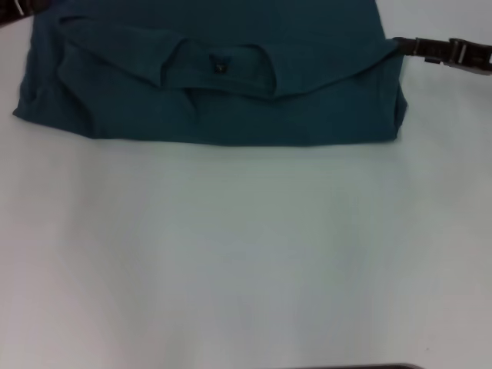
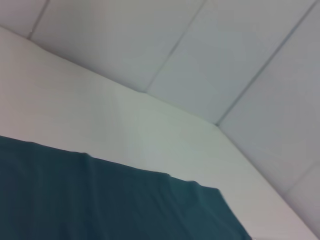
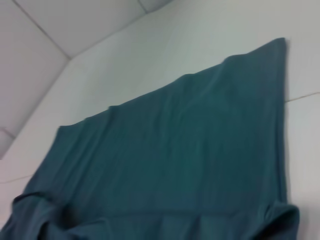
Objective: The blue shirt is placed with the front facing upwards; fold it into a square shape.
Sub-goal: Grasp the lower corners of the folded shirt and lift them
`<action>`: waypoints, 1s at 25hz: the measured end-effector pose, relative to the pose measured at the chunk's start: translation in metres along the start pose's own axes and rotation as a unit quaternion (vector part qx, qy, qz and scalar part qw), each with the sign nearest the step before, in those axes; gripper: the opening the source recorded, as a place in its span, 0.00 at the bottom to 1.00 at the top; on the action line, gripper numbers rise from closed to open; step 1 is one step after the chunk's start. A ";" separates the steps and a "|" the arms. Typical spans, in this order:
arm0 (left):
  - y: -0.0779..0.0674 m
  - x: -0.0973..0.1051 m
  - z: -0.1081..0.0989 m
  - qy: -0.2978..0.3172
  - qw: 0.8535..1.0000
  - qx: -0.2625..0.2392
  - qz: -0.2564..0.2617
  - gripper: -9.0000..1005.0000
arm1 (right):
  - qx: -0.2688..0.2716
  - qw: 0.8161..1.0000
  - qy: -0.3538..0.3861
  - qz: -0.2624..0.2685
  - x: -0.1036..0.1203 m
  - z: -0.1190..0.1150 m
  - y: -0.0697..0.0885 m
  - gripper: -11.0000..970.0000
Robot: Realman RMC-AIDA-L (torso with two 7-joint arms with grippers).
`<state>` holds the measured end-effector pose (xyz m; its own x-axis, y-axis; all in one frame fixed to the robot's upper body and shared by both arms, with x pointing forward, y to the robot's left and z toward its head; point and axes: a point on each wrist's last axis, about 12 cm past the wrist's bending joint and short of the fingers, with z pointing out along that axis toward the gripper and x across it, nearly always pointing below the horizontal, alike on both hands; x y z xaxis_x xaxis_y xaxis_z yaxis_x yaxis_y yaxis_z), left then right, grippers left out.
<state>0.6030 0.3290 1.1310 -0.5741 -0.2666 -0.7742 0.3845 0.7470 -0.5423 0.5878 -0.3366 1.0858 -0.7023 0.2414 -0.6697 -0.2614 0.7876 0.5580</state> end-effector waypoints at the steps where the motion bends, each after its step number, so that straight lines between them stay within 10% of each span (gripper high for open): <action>1: -0.002 0.001 -0.002 0.003 1.000 0.006 0.002 0.78 | -0.008 1.000 0.002 -0.003 0.001 -0.004 0.000 0.79; 14: 0.010 0.038 -0.031 0.019 1.000 0.004 0.017 0.78 | -0.054 0.997 0.060 0.015 0.018 -0.045 -0.009 0.78; 25: 0.010 0.051 -0.038 0.040 0.999 0.013 0.017 0.77 | -0.052 0.990 0.121 0.059 0.029 -0.027 -0.002 0.77</action>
<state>0.5501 0.3463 1.0985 -0.6151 -0.1910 -0.7650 0.4231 0.7388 -0.5246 0.5503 -0.3469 1.0789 -0.8668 0.1744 -0.4672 -0.2266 0.6969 0.6805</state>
